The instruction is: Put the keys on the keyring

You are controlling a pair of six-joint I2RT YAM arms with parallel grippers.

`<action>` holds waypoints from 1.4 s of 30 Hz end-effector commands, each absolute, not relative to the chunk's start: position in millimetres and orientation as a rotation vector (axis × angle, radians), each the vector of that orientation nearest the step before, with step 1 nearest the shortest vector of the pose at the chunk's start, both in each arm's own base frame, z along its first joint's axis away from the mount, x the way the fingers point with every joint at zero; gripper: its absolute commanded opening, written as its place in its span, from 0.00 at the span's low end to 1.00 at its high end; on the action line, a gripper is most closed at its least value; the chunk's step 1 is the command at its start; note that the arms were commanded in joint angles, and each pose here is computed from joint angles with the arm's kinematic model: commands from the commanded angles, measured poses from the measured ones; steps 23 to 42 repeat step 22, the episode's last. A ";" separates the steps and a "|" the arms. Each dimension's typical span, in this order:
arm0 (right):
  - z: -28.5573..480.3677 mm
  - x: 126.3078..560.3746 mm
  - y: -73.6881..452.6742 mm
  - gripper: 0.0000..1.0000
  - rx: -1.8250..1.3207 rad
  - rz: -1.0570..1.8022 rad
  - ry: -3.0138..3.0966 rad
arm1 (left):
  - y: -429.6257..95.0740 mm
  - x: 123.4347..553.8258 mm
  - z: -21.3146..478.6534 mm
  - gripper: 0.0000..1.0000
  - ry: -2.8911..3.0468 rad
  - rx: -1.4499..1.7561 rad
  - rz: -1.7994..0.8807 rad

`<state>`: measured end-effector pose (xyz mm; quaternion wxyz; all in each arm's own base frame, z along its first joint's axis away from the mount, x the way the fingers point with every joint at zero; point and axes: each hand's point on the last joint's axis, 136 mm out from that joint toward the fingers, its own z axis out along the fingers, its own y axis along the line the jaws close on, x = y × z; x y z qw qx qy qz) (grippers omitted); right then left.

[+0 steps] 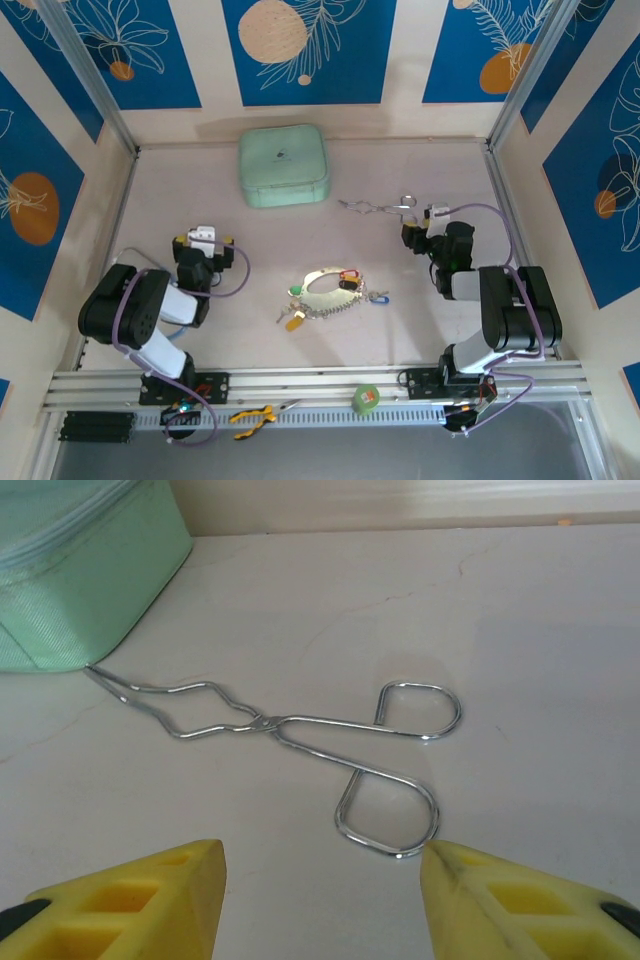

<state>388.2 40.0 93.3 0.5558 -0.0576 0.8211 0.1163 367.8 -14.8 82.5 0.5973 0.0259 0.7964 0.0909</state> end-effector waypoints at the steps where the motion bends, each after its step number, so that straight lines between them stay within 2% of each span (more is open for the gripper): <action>1: 95.3 392.3 39.4 0.54 -0.110 0.306 1.945 | -8.5 386.1 99.5 1.00 1.834 0.007 0.212; 12: 95.4 393.3 37.9 0.55 -0.099 0.309 1.949 | -10.6 390.9 97.1 1.00 1.857 0.021 0.214; 19: 94.3 393.1 37.0 0.57 -0.095 0.307 1.952 | -10.2 396.9 91.3 1.00 1.904 0.031 0.127; 21: 94.8 393.7 36.2 0.61 -0.089 0.301 1.953 | -11.4 395.2 93.0 1.00 1.891 0.040 0.122; 22: 94.5 393.8 35.4 0.69 -0.085 0.294 1.954 | -13.7 395.8 93.1 1.00 1.892 0.054 0.111; 42: 94.5 393.8 35.4 0.69 -0.085 0.294 1.954 | -13.7 395.8 93.1 1.00 1.892 0.054 0.111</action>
